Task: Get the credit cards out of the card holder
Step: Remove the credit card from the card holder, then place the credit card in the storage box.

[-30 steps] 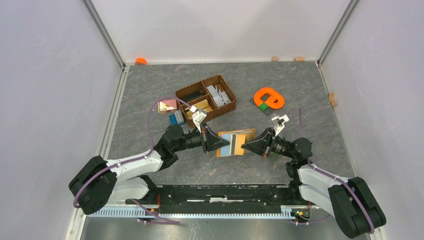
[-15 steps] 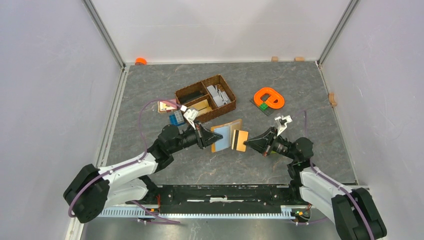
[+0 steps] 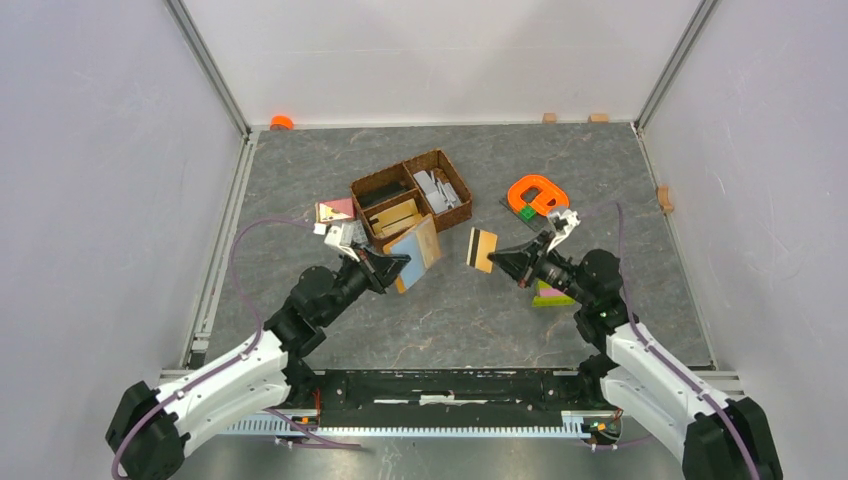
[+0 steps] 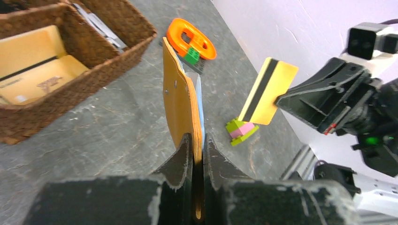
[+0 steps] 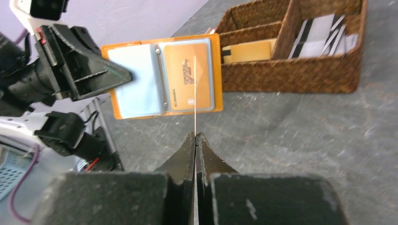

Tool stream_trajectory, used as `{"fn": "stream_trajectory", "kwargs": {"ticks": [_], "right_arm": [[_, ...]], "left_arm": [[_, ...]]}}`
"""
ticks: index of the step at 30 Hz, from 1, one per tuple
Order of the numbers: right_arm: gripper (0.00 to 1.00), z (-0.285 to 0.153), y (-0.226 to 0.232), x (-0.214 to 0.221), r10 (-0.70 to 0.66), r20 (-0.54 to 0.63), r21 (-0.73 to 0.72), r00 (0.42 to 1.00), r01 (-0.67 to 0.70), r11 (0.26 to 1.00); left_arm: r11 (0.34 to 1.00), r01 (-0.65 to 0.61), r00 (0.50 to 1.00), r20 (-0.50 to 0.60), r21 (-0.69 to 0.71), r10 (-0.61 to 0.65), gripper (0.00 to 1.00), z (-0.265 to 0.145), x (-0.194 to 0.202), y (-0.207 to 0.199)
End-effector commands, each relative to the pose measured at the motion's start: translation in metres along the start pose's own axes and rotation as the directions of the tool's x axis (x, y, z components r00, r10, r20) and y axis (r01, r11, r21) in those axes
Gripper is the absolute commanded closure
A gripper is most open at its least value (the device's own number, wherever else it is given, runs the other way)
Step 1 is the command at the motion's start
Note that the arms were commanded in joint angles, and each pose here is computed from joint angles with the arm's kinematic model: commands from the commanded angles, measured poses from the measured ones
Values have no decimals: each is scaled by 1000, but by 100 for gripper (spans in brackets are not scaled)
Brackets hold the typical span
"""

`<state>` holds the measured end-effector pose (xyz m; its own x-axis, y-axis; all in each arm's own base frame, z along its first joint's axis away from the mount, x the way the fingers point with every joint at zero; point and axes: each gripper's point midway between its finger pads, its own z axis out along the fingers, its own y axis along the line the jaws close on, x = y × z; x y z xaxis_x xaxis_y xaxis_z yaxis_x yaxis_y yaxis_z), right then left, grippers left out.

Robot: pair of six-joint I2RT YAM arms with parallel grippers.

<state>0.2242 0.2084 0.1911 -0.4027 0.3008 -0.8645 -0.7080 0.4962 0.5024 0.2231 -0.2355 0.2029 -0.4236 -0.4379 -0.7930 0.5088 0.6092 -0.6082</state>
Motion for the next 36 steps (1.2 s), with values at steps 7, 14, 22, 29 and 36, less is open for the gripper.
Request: {"fn": "stream_trajectory", "kwargs": {"ticks": [7,14,22,29,36], "right_arm": [[100,52,-18,-22,-221,-165,168,961,248,954],[100,89,-19,-27,-487,-275,160,829,539,827],[100,121,-12,-6,-813,-295,-116,502,826,552],[100,160,-5,12,-909,-294,-272,295,886,376],[100,195,-18,2,-949,-311,-275,48,951,139]], "left_arm": [[964,-14,976,206,-267,71,98,-22,-42,47],[916,80,942,330,-393,59,98,-46,-60,73],[852,233,873,487,-469,29,98,-79,-77,97],[851,316,820,573,-419,-22,98,-93,-82,100],[859,334,802,596,-389,-42,98,-97,-85,97]]}}
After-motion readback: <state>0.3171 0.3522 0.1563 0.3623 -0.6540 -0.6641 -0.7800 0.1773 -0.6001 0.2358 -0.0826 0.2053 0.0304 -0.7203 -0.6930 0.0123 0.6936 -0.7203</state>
